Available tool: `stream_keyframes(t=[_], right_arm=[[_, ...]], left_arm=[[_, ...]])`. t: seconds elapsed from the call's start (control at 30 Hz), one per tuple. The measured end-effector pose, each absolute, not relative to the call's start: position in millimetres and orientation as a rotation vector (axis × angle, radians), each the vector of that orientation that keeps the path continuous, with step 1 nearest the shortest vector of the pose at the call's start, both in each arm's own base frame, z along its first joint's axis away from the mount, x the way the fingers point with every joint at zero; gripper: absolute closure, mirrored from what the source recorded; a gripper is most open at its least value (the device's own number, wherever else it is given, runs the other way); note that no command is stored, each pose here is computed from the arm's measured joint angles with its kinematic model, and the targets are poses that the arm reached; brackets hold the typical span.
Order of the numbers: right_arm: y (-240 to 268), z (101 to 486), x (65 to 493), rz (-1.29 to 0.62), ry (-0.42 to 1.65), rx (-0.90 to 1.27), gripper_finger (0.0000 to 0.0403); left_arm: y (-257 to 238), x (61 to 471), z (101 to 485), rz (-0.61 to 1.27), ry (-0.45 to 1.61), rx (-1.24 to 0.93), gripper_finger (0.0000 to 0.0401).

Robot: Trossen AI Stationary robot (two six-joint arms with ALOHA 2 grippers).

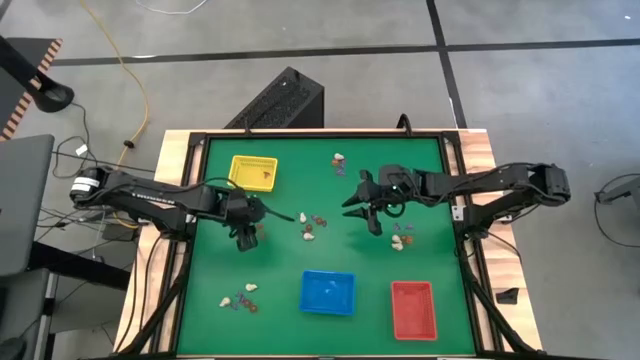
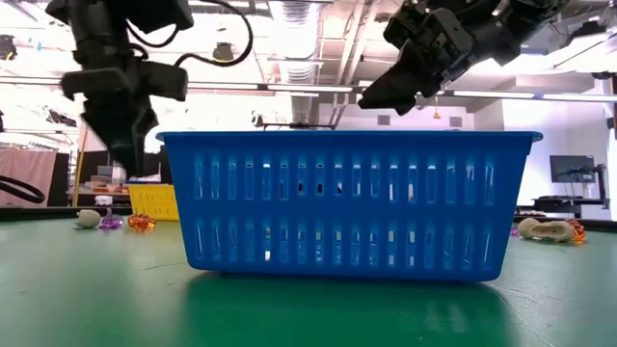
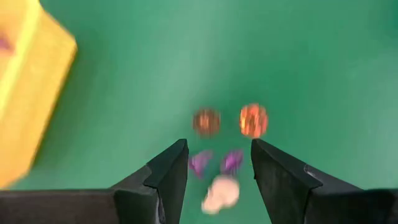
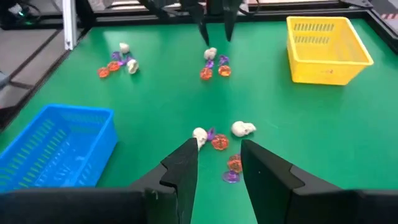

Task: Sort Halloween decoration
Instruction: Put the purple witch hat toy into the yellow basket

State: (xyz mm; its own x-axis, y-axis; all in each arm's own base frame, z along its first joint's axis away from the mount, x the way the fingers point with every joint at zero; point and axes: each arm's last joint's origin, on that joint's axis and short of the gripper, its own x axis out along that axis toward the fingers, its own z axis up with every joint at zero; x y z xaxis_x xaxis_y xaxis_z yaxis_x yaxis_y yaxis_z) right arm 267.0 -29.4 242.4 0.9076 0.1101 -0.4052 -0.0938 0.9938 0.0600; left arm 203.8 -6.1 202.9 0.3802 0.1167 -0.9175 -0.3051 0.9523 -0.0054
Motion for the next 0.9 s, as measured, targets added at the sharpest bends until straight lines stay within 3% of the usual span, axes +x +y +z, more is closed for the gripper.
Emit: stream_keyframes(t=[0.57,0.9], right_arm=[[-29.0,240.7,266.5,0.116,0.435,0.003,0.0249],[-29.0,240.9,266.7,0.117,0.431,-0.004,0.0249]], left_arm=[[-28.1,219.0,161.1,0.216,1.365,-0.091,0.0234],[-28.1,222.5,153.4,0.217,1.387,-0.053,0.0244]])
